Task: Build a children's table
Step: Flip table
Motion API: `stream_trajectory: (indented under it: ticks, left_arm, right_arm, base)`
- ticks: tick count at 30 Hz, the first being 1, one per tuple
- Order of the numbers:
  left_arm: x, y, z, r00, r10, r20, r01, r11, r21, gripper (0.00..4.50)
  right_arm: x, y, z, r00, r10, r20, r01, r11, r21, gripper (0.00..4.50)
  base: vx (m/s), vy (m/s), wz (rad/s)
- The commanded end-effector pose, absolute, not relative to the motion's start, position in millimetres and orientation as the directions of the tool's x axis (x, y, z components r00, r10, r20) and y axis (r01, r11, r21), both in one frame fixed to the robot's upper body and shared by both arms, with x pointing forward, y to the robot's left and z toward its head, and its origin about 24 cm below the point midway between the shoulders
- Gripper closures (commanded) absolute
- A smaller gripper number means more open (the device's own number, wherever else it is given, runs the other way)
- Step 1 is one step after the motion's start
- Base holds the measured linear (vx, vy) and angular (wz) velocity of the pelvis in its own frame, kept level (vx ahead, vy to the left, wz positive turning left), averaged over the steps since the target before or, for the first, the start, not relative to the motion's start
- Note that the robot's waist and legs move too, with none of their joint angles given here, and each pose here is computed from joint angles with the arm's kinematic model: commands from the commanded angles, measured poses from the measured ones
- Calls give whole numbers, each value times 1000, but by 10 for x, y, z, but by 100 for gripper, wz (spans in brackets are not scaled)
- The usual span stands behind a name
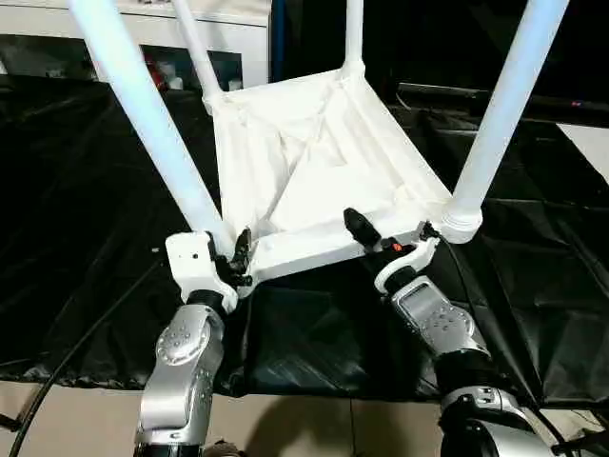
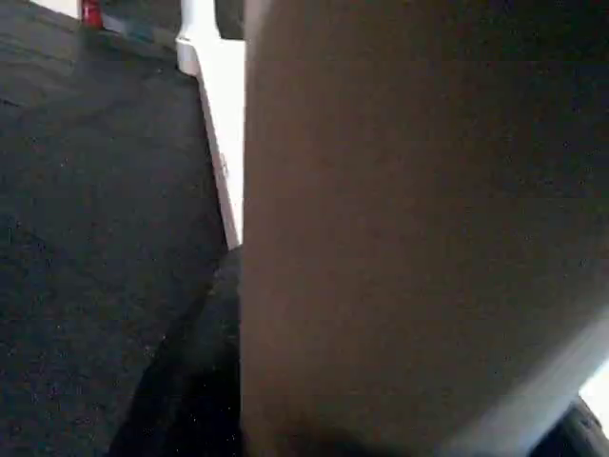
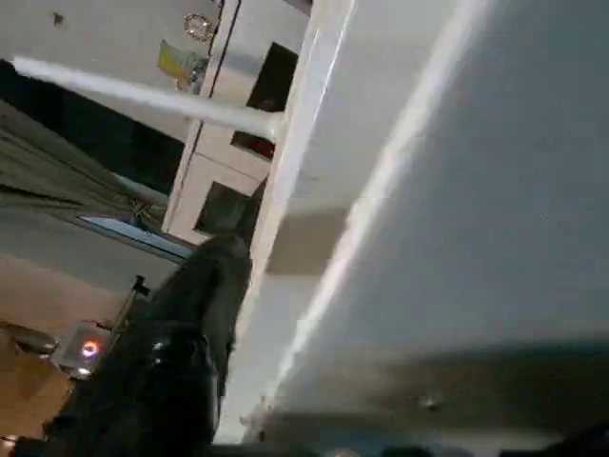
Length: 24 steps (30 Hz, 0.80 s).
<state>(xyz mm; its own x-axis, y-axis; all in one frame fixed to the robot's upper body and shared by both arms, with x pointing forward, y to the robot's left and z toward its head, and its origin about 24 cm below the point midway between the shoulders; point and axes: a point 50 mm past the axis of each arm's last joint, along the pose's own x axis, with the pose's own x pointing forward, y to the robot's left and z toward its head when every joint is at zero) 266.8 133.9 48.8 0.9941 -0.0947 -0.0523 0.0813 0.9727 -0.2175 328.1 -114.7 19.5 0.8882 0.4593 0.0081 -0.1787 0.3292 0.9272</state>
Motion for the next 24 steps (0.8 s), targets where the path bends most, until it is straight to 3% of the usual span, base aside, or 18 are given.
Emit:
stream_trajectory:
  ticks: [1, 4, 8, 10, 13, 16, 21, 24]
  left_arm:
    - [2570, 933, 337, 973, -199, -119, 139, 911, -388, 241]
    - [2575, 963, 333, 972, -202, -120, 143, 914, -379, 241]
    - [2599, 976, 320, 968, -213, -132, 154, 921, -358, 241]
    - [2605, 993, 311, 966, -216, -141, 156, 924, -349, 185]
    - [2608, 1071, 270, 965, -221, -138, 150, 904, -401, 171]
    - [2565, 1194, 217, 972, -191, -134, 121, 905, -409, 142]
    - [2348, 1432, 93, 982, -83, -168, 33, 960, -277, 96]
    - [2252, 1530, 104, 986, -50, -159, 7, 966, -260, 79]
  right_arm:
    - [3354, -1153, 386, 880, 466, 91, -252, 296, 921, 165]
    - [3383, -1140, 413, 879, 466, 103, -254, 274, 928, 163]
    - [3433, -1133, 449, 880, 462, 110, -254, 262, 931, 204]
    - [3436, -1118, 440, 880, 464, 105, -250, 263, 932, 225]
    - [3434, -1094, 429, 881, 465, 85, -245, 297, 923, 238]
    - [3462, -1142, 509, 915, 396, 80, -226, 338, 913, 244]
    - [3414, -1333, 581, 952, 298, 76, -219, 483, 848, 247]
    - [3365, -1374, 581, 960, 269, 74, -211, 525, 825, 248]
  base:
    - [0, 0, 0]
    - [0, 0, 0]
    - [0, 0, 0]
    - [0, 0, 0]
    - [0, 0, 0]
    - [0, 0, 0]
    - [0, 0, 0]
    - [0, 0, 0]
